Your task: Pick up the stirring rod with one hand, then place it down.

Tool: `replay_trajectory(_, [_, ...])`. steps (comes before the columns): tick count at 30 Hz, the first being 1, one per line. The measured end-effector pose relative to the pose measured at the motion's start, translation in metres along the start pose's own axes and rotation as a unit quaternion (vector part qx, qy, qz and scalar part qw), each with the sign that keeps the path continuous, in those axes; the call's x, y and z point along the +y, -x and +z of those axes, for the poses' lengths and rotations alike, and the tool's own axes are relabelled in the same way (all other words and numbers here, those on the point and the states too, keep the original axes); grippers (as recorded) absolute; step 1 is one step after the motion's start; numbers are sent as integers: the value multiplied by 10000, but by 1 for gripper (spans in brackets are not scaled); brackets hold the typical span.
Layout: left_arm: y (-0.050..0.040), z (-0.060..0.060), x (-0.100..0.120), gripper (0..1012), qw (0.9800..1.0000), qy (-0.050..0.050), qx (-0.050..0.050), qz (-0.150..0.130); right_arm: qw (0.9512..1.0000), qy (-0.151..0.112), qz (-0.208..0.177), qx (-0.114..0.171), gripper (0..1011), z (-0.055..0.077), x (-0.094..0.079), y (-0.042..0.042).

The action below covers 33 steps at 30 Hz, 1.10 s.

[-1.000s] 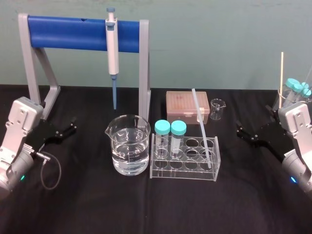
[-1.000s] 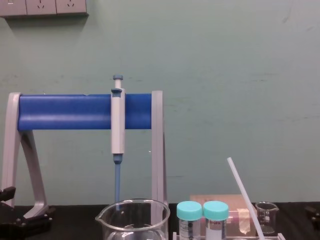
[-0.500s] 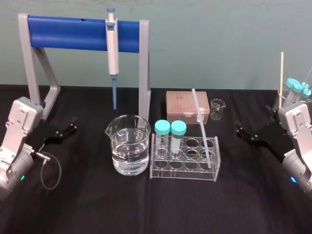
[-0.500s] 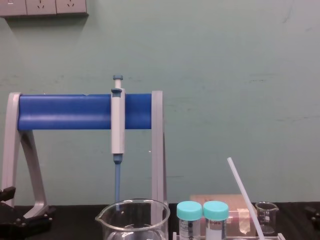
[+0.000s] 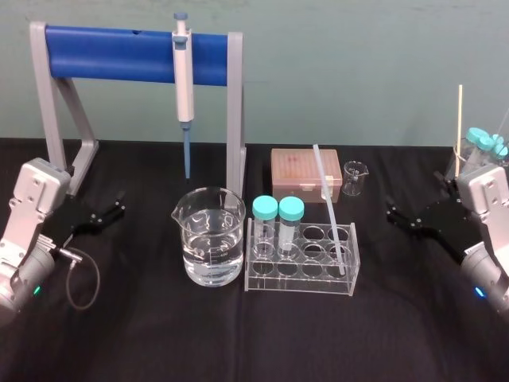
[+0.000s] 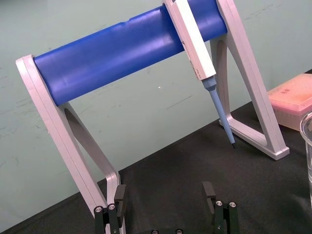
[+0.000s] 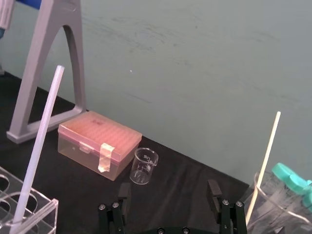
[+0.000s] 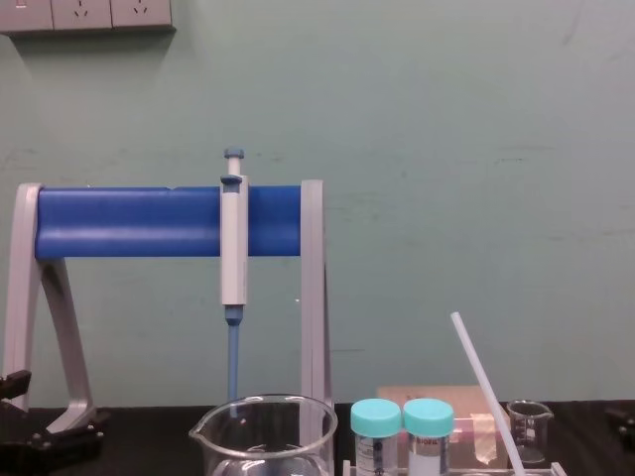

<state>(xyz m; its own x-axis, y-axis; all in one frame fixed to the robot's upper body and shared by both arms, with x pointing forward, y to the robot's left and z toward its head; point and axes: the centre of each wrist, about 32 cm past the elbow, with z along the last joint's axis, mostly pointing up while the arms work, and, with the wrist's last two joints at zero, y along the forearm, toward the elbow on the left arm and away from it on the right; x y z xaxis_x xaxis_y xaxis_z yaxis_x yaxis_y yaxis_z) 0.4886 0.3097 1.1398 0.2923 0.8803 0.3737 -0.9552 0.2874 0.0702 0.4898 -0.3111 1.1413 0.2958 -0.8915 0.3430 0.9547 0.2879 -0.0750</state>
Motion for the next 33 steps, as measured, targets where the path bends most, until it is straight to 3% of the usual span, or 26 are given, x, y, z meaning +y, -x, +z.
replay_trajectory(10, [0, 0, 0, 1001, 10000, 0, 0, 0, 9968, -174, 160, 757, 1003, 155, 14, -83])
replay_trajectory(16, [0, 0, 0, 1000, 10000, 0, 0, 0, 9874, -302, 619, 1427, 1003, 331, -19, -42])
replay_trajectory(25, [0, 0, 0, 1000, 10000, 0, 0, 0, 9794, -390, 1202, 1576, 1003, 415, -76, 106])
replay_trajectory(33, [0, 0, 0, 1000, 10000, 0, 0, 0, 9778, -289, 1429, 1508, 1003, 439, -47, 140])
